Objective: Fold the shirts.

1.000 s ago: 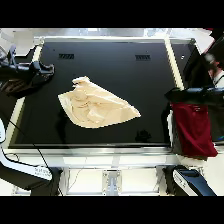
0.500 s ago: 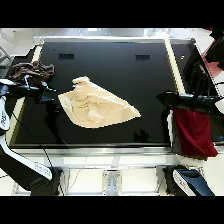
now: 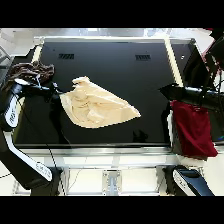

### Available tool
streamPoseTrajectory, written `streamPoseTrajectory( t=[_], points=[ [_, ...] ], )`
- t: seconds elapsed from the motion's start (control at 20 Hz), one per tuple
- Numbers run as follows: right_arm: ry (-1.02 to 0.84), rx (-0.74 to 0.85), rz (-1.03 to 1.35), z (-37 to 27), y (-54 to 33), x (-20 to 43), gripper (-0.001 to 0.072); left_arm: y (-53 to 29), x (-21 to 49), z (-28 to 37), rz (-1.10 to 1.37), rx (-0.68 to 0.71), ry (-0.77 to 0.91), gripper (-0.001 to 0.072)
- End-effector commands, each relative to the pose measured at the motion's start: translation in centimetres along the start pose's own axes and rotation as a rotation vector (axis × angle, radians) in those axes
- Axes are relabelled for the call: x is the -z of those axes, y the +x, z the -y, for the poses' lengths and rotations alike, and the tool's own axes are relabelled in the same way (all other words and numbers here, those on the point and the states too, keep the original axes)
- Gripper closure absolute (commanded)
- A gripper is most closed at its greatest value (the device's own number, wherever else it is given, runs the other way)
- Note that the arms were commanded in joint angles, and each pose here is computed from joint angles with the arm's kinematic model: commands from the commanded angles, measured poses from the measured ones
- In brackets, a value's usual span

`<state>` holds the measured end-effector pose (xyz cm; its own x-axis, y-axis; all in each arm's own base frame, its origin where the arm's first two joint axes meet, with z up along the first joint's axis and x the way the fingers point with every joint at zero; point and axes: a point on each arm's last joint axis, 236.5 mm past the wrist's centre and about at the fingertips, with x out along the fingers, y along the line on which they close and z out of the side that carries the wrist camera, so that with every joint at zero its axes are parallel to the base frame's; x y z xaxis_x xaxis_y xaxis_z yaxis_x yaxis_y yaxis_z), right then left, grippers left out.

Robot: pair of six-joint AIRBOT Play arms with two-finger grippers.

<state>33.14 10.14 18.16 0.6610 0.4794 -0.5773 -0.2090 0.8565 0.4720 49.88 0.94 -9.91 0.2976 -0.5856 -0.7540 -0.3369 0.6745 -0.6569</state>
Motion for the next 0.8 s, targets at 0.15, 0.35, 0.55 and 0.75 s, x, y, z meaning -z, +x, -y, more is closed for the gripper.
streamPoseTrajectory(
  t=[0.15,0.35,0.55,0.75],
  points=[
    [-0.032,0.081,-0.141,2.4,0.3,3.7,0.0268,0.0,-0.4,2.7,0.025,0.071,-0.005,0.0695],
    [0.241,0.081,-0.203,6.1,5.6,10.9,0.0273,-2.3,-1.1,3.3,0.062,0.087,0.001,0.0695],
    [0.695,0.021,0.019,8.5,11.1,11.8,0.0272,-3.7,-0.6,4.0,0.057,0.097,0.015,0.0695],
    [0.921,-0.008,-0.120,5.9,16.5,16.1,0.0254,-3.6,-0.4,4.3,0.049,0.099,0.021,0.0695]
  ],
)
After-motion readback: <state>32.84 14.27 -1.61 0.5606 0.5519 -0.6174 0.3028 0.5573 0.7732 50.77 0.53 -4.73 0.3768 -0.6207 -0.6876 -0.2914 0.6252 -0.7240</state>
